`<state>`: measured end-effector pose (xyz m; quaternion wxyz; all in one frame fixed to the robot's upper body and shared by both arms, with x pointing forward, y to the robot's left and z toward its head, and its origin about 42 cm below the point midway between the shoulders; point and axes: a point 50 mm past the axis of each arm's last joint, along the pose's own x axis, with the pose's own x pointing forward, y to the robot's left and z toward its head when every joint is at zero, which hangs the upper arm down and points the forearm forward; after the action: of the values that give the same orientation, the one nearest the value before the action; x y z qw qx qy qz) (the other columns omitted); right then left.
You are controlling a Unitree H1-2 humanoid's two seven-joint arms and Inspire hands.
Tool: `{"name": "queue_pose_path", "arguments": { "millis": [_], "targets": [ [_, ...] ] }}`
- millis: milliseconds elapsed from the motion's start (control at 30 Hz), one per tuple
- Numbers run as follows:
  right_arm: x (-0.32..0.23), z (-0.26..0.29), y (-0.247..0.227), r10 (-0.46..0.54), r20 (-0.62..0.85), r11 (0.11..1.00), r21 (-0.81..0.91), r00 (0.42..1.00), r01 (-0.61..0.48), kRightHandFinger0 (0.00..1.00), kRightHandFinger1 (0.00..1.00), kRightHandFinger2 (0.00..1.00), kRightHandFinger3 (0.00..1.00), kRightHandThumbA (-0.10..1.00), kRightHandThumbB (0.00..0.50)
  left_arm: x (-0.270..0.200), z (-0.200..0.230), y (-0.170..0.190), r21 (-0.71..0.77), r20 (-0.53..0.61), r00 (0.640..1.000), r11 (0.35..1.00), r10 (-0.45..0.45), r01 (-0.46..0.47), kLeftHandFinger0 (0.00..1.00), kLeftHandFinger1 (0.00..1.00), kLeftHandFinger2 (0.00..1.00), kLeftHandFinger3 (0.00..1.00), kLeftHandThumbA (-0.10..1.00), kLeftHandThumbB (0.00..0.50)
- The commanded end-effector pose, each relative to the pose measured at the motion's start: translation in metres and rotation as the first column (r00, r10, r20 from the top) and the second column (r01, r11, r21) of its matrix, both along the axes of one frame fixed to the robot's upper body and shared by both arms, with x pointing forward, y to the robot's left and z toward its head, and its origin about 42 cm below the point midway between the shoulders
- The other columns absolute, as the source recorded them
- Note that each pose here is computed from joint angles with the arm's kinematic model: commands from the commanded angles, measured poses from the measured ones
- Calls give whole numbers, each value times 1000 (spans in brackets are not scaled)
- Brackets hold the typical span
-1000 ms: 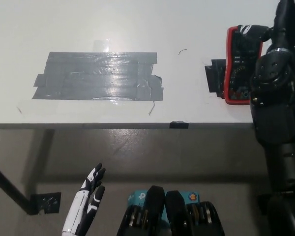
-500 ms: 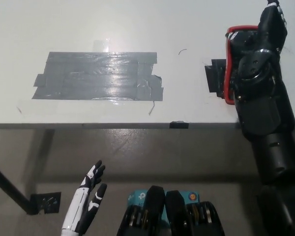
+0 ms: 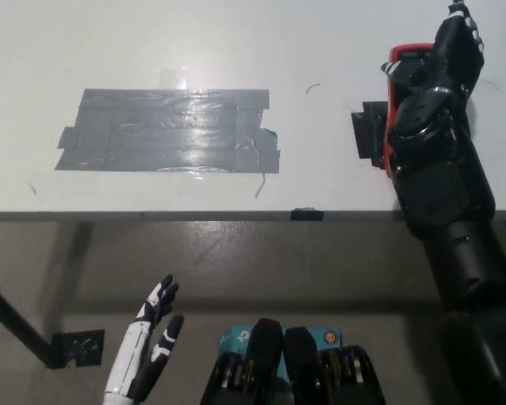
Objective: The robot first picks the multimeter with right hand and then unfolds the black stand on the back of it using left hand
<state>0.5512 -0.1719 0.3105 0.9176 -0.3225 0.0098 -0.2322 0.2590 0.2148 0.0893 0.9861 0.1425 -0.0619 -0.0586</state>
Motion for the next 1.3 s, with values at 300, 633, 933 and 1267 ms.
{"name": "queue_pose_path", "arguments": {
  "millis": [300,633,933,1267],
  "targets": [
    [1,17,11,-9,65,1000,-6,998,9,1000,1000,1000,1000,1000,474,-1,12,2,-22,40,999,1000,-14,15,1000,1000,1000,1000,945,406],
    [7,3,12,21,-22,996,87,1000,-19,1000,1000,1000,1000,1000,500,-1,15,2,-19,41,999,1000,-19,20,1000,1000,1000,1000,940,417],
    [7,-2,17,38,-37,995,93,999,-34,1000,1000,1000,1000,1000,500,1,18,3,-8,51,999,1000,-11,12,1000,1000,1000,1000,930,422],
    [8,-2,18,23,-32,994,104,999,-20,1000,1000,1000,1000,940,500,0,20,3,-6,50,999,1000,-10,10,1000,1000,1000,1000,927,428]
  ]
}}
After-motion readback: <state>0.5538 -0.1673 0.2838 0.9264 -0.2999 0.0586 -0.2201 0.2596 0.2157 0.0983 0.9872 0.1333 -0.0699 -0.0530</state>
